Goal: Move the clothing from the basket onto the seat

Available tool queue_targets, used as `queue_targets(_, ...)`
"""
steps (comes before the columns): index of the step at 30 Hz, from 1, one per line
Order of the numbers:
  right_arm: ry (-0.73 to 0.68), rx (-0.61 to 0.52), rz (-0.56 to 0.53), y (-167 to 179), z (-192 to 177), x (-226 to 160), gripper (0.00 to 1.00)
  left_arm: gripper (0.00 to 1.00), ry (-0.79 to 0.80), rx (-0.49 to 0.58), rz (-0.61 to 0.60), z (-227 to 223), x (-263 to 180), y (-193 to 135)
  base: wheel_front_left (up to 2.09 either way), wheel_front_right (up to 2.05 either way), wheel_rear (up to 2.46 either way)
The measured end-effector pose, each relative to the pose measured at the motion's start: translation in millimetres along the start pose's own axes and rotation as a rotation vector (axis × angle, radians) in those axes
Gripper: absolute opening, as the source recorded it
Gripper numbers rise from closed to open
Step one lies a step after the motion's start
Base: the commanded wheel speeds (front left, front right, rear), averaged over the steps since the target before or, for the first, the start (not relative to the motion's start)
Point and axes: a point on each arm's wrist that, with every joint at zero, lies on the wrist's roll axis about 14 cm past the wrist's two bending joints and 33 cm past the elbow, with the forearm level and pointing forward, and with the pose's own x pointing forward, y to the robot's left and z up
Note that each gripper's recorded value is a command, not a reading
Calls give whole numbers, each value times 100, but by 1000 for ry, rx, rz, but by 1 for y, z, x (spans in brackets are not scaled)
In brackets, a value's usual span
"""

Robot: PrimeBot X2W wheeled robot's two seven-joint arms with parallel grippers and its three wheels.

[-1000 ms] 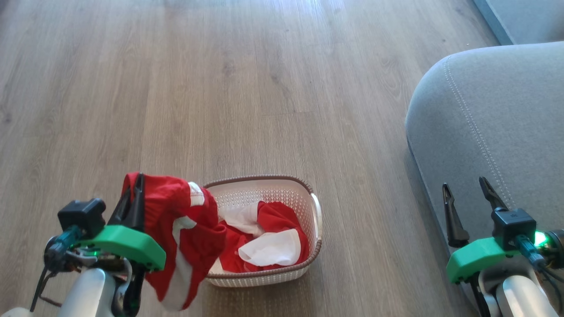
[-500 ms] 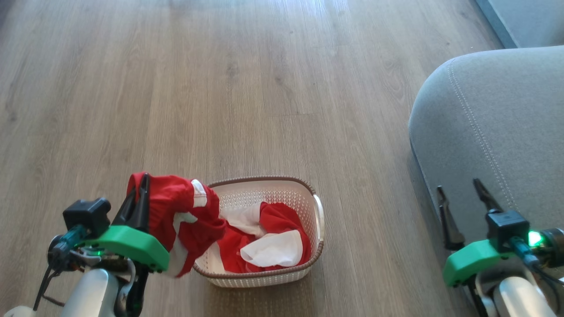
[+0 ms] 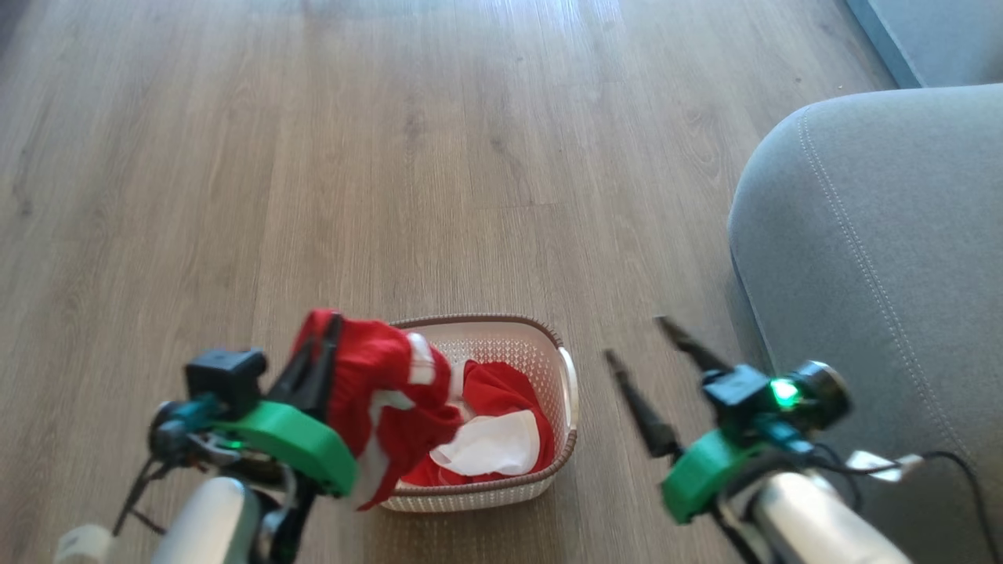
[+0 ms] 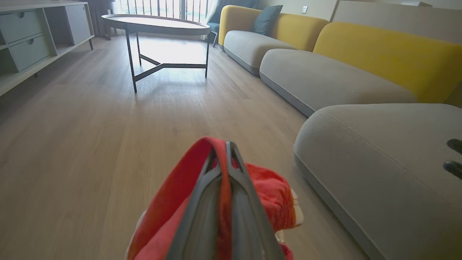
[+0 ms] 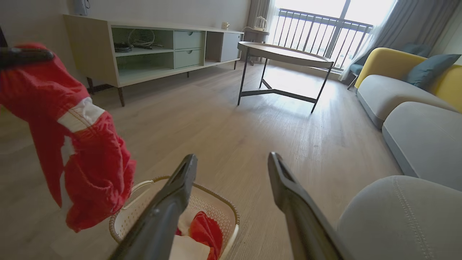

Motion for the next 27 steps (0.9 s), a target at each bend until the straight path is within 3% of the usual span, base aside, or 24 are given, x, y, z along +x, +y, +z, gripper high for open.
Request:
queue_targets(3,-19,31,145,42,8,15,100,0,7,-26,-77,-2,1,-29,0,0,0)
queue_targets(10,-31,97,297,89,18,28,100,0,30,-40,-200,-6,2,-72,0,0,0)
queue_targets(25,41,140,350,104,2,31,100,0,29,-45,-396,1,-7,-135,0,0,0)
queue_targets(27,44,149,350,105,2,31,21,0,31,-50,-413,2,-8,-141,0,0,0)
